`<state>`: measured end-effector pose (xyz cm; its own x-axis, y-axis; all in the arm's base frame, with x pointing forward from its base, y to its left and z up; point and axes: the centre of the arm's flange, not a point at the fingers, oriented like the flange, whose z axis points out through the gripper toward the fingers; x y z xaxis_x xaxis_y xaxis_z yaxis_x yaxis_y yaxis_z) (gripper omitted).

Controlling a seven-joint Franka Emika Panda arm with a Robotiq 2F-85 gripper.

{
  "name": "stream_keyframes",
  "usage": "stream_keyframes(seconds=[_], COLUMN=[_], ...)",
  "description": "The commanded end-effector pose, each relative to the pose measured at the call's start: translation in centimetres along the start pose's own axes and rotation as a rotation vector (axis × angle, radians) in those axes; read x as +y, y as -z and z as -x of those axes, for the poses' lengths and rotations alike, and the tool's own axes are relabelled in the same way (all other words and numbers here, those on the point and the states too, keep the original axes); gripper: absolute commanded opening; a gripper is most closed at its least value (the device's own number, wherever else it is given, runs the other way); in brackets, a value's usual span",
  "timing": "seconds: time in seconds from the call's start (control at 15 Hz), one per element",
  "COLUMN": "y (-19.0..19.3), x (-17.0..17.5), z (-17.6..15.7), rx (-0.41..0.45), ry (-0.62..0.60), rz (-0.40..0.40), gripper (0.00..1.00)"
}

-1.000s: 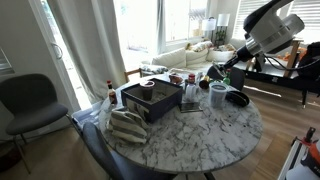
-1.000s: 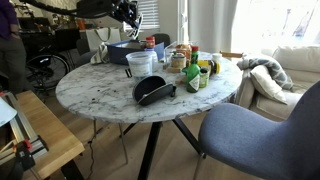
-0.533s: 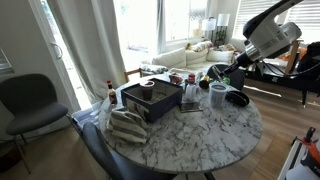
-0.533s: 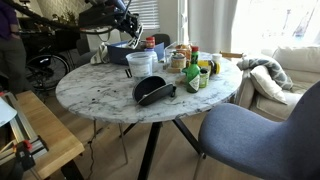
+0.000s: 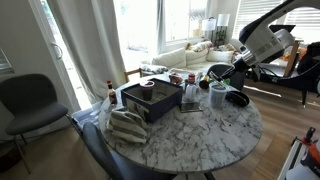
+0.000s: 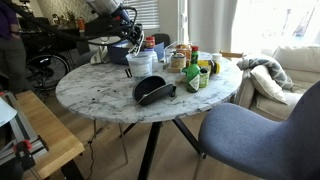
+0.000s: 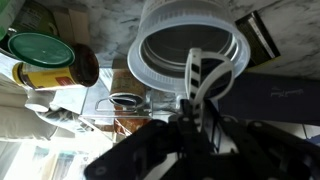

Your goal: Remove the glasses from the case, then put them in the transparent bucket

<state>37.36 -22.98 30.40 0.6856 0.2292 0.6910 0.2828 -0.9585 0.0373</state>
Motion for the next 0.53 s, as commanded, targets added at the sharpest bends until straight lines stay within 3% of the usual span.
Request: stream_keyframes(seconds=[0.0,0.27,0.47], y=[-2.2,-0.6,3.5], x=[0.8,1.1,-0.7], z=[0.6,-0.1,-2.4], rx=[0.024,0.057,0.125], ry=[0.004,0.01,0.109], rz=[0.004,0.031,0.005], gripper=[0.52,0.81,1.0])
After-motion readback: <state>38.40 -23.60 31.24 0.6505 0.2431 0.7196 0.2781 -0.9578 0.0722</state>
